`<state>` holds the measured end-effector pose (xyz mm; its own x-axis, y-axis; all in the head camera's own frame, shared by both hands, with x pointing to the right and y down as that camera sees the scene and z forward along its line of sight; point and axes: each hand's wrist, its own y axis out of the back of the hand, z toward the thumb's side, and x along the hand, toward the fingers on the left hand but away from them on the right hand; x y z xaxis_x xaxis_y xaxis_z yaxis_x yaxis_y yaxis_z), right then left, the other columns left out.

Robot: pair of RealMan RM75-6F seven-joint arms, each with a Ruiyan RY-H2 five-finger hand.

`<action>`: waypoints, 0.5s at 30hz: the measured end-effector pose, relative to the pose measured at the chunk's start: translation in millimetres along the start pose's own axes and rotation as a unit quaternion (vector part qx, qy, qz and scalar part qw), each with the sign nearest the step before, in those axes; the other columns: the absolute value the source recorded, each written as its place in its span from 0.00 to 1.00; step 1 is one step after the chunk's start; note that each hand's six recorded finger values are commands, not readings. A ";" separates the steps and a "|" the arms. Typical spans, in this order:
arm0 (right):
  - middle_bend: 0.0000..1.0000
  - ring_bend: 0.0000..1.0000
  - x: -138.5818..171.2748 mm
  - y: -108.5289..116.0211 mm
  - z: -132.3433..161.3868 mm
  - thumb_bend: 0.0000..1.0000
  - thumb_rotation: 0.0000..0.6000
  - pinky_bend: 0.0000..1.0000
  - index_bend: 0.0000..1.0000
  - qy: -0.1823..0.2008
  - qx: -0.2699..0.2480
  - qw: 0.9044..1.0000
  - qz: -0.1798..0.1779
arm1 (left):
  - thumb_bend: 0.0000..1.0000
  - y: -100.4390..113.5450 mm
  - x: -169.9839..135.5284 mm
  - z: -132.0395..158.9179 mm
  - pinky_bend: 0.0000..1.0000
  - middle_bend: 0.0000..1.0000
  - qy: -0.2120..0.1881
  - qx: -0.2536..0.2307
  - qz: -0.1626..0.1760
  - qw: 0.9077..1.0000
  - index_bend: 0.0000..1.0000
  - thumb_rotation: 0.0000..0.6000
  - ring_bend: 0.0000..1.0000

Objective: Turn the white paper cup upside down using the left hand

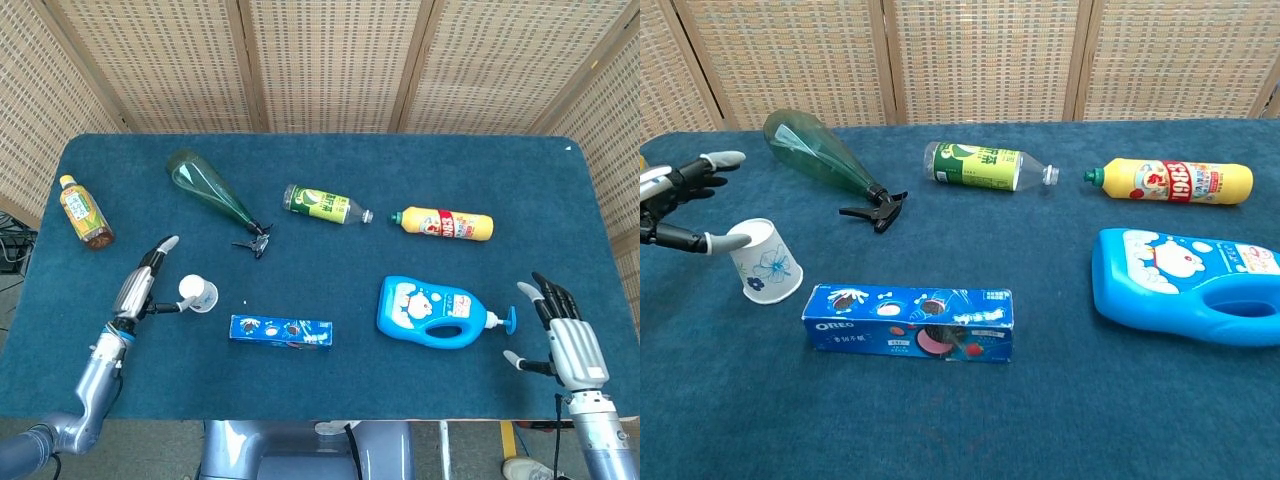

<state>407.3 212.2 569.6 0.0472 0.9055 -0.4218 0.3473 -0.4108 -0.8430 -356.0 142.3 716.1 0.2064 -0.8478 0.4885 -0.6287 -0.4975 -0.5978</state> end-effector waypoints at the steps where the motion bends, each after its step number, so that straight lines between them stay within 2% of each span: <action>1: 0.00 0.00 -0.2 0.2 -0.3 0.09 1.00 0.00 0.00 0.000 0.003 1.000 -0.002 | 0.22 5.7 -0.8 0.7 0.00 0.00 -0.003 0.016 0.011 1.000 0.00 0.86 0.00; 3: 0.00 0.00 -0.5 -0.3 -1.2 0.09 1.00 0.00 0.00 0.001 0.009 1.000 -0.003 | 0.23 14.1 -3.0 0.9 0.00 0.00 -0.006 0.048 0.025 0.999 0.00 0.86 0.00; 7: 0.00 0.00 -1.2 -1.1 -2.3 0.09 1.00 0.00 0.00 0.000 0.024 1.000 -0.004 | 0.24 33.1 -13.2 -0.3 0.00 0.00 0.001 0.135 0.049 0.990 0.00 0.86 0.00; 10: 0.00 0.00 -1.7 -2.1 -2.6 0.09 1.00 0.00 0.00 0.001 0.043 0.999 -0.007 | 0.24 48.9 -28.3 -0.3 0.00 0.00 0.017 0.205 0.061 0.977 0.00 0.86 0.00; 15: 0.00 0.00 -1.5 -4.6 -1.8 0.09 1.00 0.00 0.00 0.001 0.062 0.998 -0.009 | 0.24 69.1 -60.1 -2.1 0.00 0.00 0.053 0.290 0.068 0.953 0.00 0.86 0.00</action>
<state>407.4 212.9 574.7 0.0442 0.9129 -0.4058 0.2294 -0.4046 -0.8852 -413.5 159.3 646.8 0.0558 -0.9035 0.4250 -0.1180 -0.4286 -0.8958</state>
